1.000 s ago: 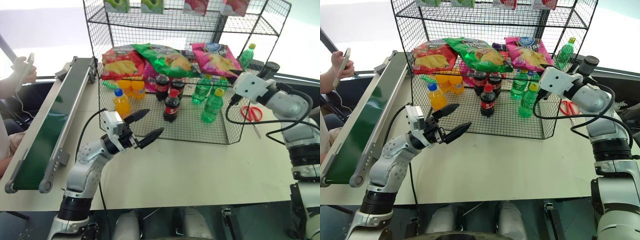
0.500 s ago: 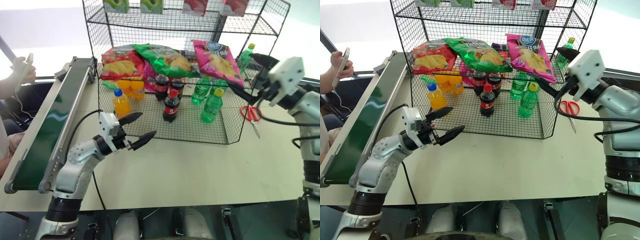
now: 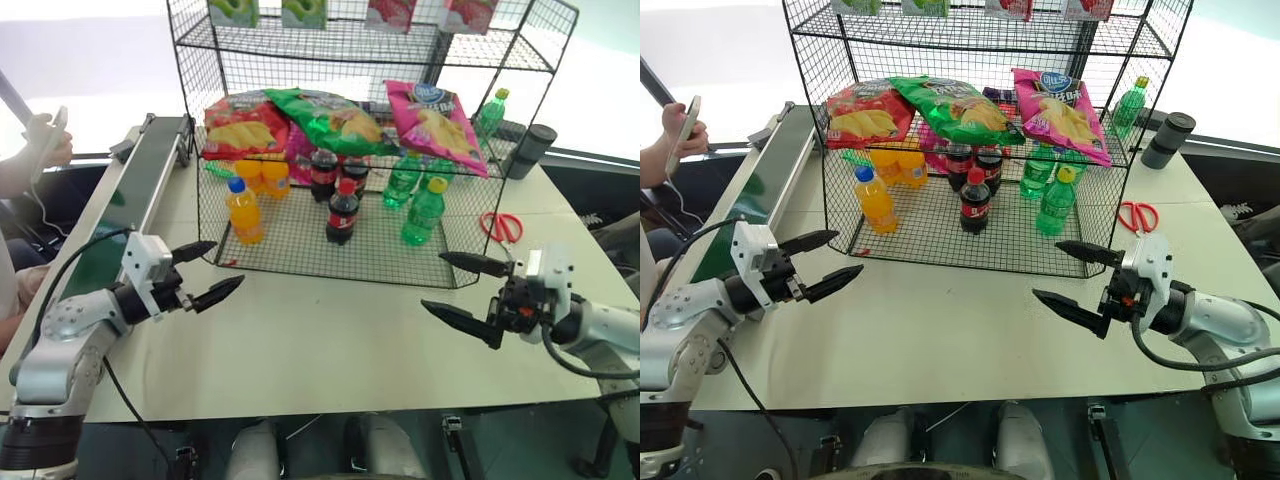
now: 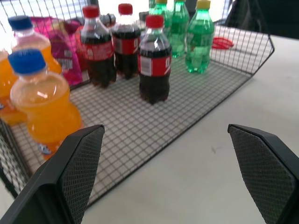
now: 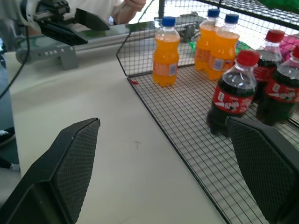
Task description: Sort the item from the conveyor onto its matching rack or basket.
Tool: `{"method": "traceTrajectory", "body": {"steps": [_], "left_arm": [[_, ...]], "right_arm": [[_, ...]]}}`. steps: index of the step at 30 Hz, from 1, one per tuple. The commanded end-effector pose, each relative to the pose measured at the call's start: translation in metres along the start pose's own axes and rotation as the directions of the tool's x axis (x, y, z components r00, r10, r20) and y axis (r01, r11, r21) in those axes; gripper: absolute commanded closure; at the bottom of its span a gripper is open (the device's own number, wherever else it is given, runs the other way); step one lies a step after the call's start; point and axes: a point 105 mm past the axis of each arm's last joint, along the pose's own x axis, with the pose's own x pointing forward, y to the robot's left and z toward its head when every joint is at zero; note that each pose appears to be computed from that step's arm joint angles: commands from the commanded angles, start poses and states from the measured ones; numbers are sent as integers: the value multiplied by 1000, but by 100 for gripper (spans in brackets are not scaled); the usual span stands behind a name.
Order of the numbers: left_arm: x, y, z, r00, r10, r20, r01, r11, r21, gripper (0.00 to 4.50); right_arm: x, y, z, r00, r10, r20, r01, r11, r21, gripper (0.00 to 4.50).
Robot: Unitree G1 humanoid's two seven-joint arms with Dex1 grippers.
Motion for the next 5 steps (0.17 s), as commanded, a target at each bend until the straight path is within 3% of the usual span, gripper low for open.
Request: {"method": "traceTrajectory", "body": {"steps": [1, 5], "left_arm": [[-14, 11, 6, 1000, 31, -6, -30, 998, 62, 0], [-18, 25, 4, 998, 65, -26, -63, 994, 84, 0]], "right_arm": [[-1, -3, 11, 1000, -1, 16, 3, 994, -107, 2], [-1, -6, 17, 999, -5, 34, 9, 992, -128, 2]]}}
